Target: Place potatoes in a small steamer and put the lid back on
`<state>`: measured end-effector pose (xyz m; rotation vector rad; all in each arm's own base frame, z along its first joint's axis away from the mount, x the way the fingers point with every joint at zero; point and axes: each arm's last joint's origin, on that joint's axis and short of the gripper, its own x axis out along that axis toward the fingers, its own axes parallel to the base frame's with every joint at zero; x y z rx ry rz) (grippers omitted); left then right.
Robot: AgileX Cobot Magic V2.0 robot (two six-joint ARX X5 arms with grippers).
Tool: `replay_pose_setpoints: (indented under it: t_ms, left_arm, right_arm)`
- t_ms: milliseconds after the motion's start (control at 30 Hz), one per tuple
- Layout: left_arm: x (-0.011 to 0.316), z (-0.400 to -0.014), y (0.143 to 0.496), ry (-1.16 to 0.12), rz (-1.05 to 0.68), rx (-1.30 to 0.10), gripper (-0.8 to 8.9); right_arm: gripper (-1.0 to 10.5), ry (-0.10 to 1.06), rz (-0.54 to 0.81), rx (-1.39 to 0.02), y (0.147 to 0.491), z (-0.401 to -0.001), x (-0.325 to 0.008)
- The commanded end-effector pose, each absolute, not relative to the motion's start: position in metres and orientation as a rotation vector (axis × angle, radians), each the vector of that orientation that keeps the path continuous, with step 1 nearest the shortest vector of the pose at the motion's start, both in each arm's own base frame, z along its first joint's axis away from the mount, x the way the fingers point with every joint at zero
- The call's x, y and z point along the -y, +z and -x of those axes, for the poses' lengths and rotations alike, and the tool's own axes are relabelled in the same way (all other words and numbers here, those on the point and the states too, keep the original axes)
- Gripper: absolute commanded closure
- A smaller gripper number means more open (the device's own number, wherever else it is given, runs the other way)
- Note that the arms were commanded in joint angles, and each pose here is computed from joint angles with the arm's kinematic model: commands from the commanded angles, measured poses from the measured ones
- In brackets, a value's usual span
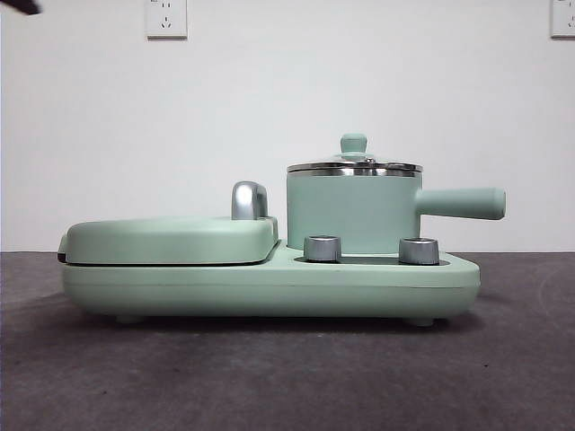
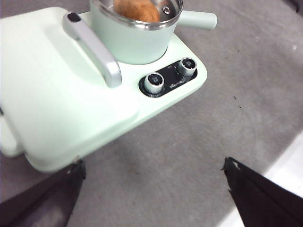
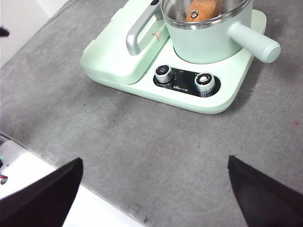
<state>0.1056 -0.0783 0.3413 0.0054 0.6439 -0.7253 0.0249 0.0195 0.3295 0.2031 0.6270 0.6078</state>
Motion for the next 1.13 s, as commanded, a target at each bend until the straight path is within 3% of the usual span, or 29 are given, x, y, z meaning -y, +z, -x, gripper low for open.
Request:
replay_pose_setpoints:
  t_ms: [33,133,167,200,233,267,300,1133]
  left_arm:
    - [0.072,-0.096,0.340,-0.725,0.060,-0.613,3.59]
    - [0.065,-0.085,0.343,-0.728,0.080,-0.578,5.08]
    - [0.063,-0.082,0.344,-0.731,0.083,-0.561,6.27]
    - [0.061,-0.079,0.345,-0.734,0.086,-0.546,7.79]
    - [0.060,-0.077,0.346,-0.735,0.089,-0.534,8.02]
    - [0.058,-0.075,0.347,-0.737,0.091,-0.525,8.00]
    - [0.057,-0.074,0.348,-0.738,0.092,-0.519,7.99]
    - [0.052,-0.069,0.349,-0.721,0.099,-0.497,7.94]
  right_arm:
    - [4.6,0.625,-0.192,-0.608,0.332,-0.025,-0.020]
    - [4.6,0.625,-0.192,-0.609,0.332,-0.025,-0.020]
    - [4.9,0.624,-0.192,-0.609,0.332,-0.025,-0.020]
    - [5.9,0.624,-0.192,-0.609,0.332,-0.025,-0.020]
    - [7.3,0.624,-0.192,-0.609,0.332,-0.025,-0.020]
    - [9.1,0.624,-0.191,-0.609,0.332,-0.025,-0.020]
    - [9.3,0.624,-0.187,-0.607,0.332,-0.025,-0.020]
    - [9.3,0.613,-0.190,-0.607,0.332,-0.025,-0.019]
